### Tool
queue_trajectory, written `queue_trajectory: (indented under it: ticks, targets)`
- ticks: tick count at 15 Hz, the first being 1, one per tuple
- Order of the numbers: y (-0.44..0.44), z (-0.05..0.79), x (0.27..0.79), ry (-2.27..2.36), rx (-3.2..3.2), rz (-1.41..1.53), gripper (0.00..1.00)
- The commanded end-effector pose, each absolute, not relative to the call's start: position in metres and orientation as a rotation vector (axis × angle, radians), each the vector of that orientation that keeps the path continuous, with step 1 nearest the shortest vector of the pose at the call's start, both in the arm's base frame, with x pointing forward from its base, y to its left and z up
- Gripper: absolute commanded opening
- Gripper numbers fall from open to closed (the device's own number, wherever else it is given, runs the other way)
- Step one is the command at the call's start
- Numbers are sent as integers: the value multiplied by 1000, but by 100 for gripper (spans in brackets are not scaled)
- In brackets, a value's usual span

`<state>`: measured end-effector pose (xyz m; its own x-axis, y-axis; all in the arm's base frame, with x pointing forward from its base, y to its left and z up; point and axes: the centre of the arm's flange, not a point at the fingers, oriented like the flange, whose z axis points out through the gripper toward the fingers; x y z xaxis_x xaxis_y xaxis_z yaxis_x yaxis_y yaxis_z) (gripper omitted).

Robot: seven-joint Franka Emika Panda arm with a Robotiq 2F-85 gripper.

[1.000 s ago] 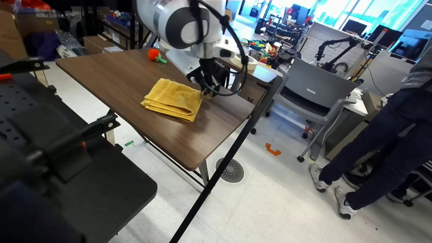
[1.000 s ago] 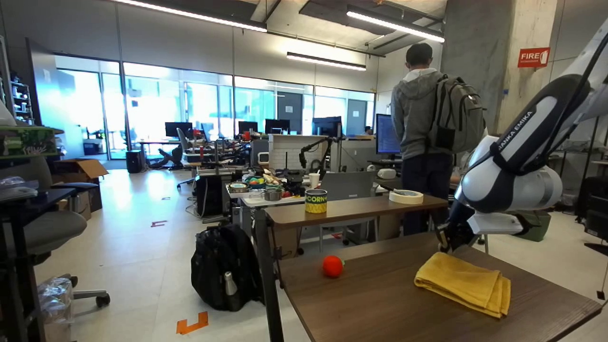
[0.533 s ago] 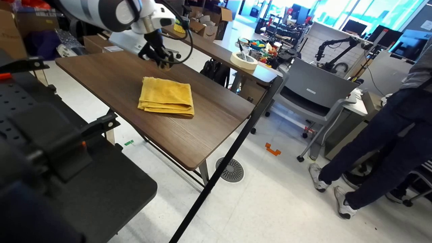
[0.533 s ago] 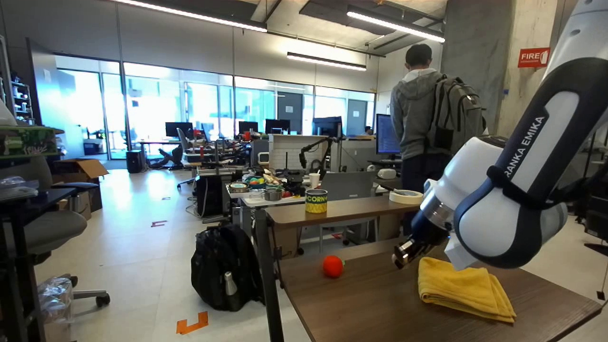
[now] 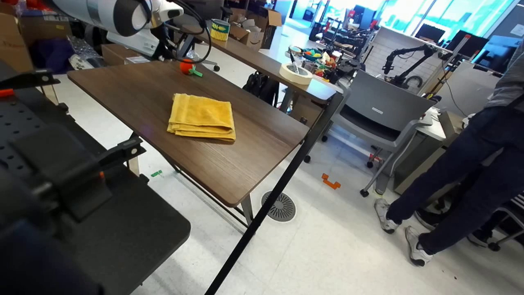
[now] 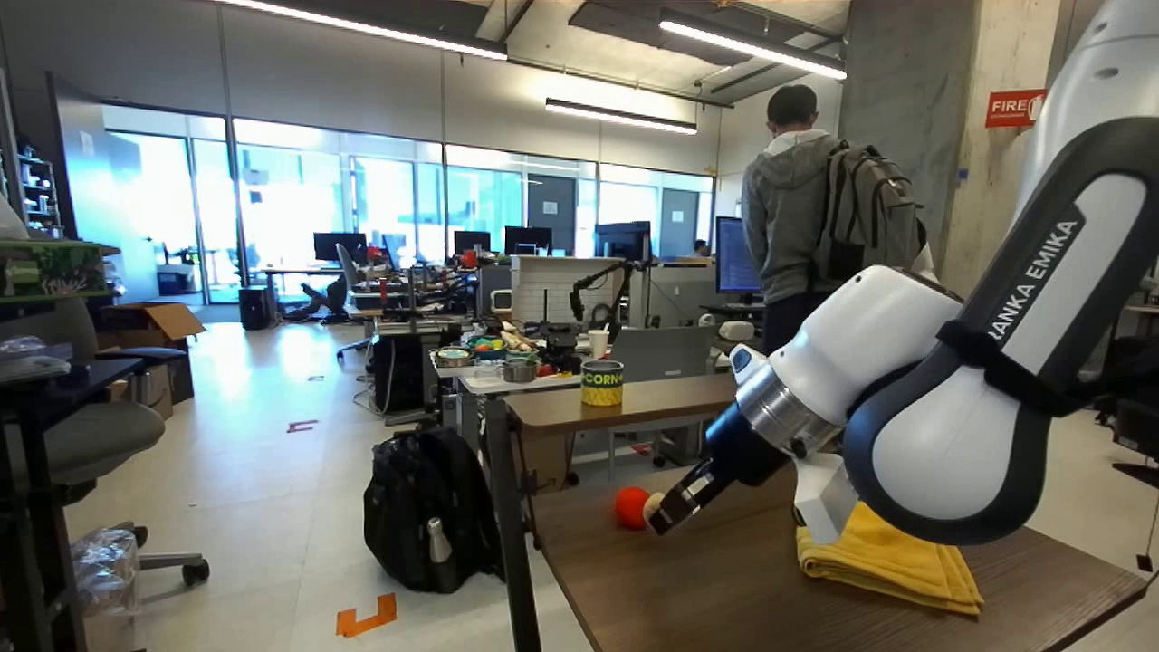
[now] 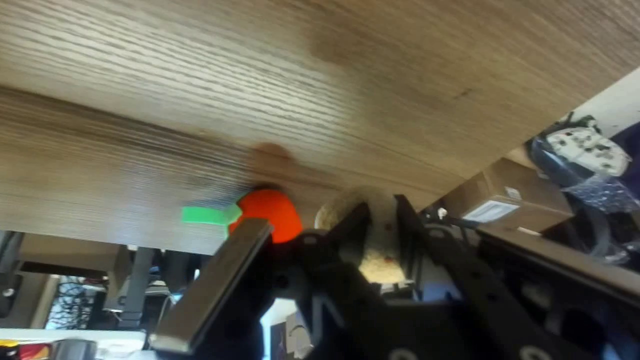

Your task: Wipe the table with the towel

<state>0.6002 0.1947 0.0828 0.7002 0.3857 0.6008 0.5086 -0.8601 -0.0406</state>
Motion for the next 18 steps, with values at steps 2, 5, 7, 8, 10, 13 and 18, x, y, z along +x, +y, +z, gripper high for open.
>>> queue_trajectory:
  ticks: [2, 5, 7, 8, 10, 13, 18]
  targets:
    - [182, 42, 649, -757, -2526, -766, 4]
    - [172, 29, 658, -739, -2491, -656, 4]
    - [165, 24, 663, -741, -2477, -589, 4]
    - [161, 22, 665, -739, -2469, -551, 4]
    - [157, 21, 668, -743, -2446, -511, 32]
    - [153, 28, 669, -767, -2449, -485, 54]
    - [149, 58, 646, -867, -2489, -409, 92]
